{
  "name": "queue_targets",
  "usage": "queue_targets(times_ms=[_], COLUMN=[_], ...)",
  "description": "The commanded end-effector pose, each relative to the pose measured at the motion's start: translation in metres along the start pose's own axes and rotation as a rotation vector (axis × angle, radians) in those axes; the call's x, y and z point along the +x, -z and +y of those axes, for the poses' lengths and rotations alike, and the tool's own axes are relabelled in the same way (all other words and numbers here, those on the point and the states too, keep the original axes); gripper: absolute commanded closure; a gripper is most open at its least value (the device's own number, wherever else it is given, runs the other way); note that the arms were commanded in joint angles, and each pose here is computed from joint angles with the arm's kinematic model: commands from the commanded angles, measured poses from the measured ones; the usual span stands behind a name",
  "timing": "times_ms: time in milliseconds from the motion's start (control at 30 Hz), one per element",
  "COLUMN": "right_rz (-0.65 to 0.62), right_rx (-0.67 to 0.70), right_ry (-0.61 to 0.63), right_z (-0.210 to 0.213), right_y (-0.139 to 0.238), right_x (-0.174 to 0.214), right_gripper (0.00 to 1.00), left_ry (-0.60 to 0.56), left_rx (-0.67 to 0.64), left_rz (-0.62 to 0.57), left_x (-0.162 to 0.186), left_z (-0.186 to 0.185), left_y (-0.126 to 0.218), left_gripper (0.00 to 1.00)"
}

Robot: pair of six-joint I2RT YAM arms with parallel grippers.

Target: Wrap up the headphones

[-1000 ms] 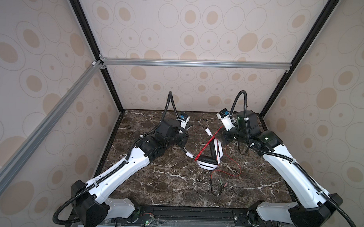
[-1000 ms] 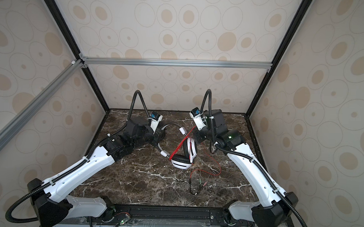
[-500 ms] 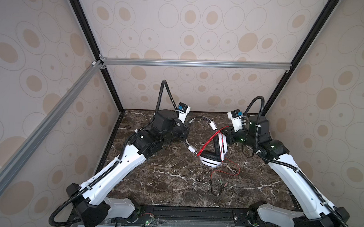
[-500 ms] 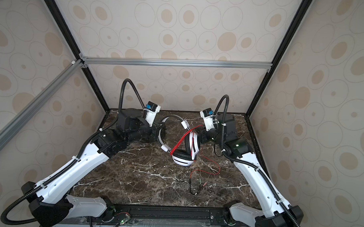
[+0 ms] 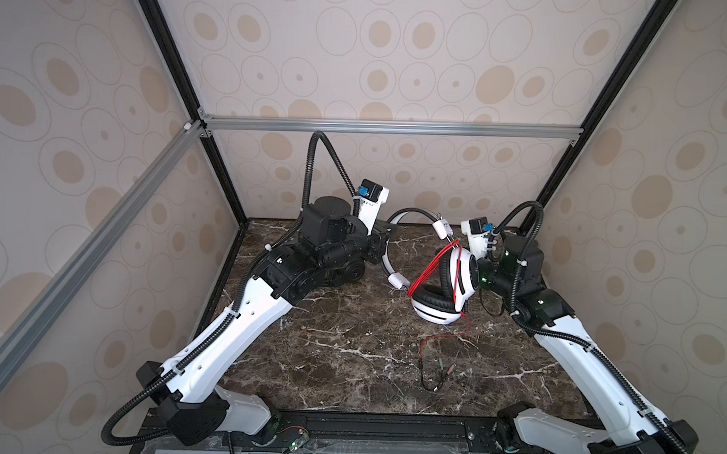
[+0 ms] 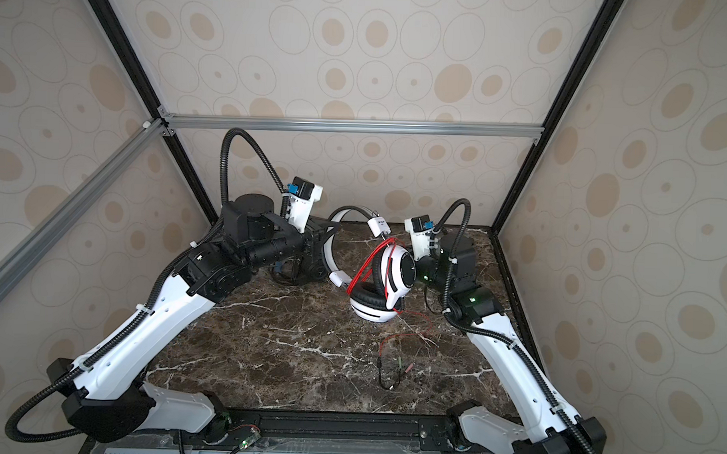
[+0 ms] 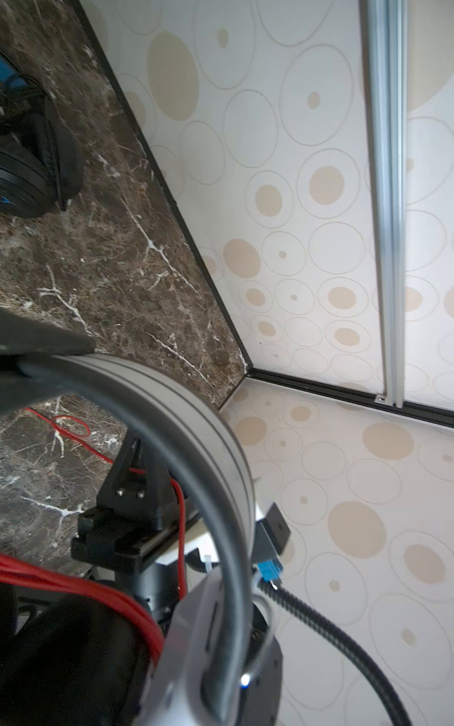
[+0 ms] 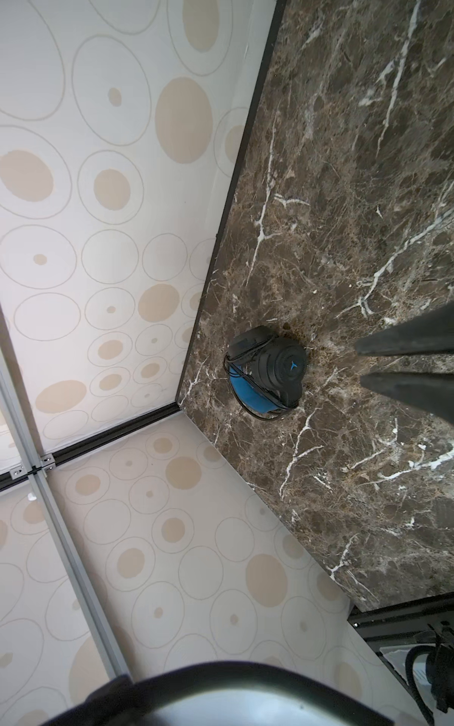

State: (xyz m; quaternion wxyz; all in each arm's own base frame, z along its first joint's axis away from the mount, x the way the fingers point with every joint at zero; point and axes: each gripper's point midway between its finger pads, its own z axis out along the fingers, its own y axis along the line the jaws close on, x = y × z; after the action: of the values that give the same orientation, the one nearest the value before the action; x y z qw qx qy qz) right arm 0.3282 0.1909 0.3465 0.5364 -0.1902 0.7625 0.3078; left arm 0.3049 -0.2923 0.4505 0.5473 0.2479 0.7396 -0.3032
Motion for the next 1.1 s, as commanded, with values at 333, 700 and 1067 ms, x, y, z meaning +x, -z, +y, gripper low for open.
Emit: queue_targets(times_ms=[333,700,1067], right_rz=[-0.087,-0.041,0.038], right_rx=[-0.064,-0.066,-0.087], right_ry=[-0.067,-0.145,-0.208], right_z=[0.004,-0.010,-0.017], right_y=[-0.002,-0.020,-0.037], right_x=[-0.006,0.035,0.077], right_gripper=[0.86,0.86,0.89], left_ry=[0.056,0.123,0.311], left_rx=[0.182,0.177,0.041], left_rz=[-0.357,-0.444,-0.533], left_x=[-0.130,-0.157,-0.160], left_z=[-0.045,-0.043,-0.009], left_y=[0.044,0.054,0.055], left_gripper=[1.00,1.00,1.00])
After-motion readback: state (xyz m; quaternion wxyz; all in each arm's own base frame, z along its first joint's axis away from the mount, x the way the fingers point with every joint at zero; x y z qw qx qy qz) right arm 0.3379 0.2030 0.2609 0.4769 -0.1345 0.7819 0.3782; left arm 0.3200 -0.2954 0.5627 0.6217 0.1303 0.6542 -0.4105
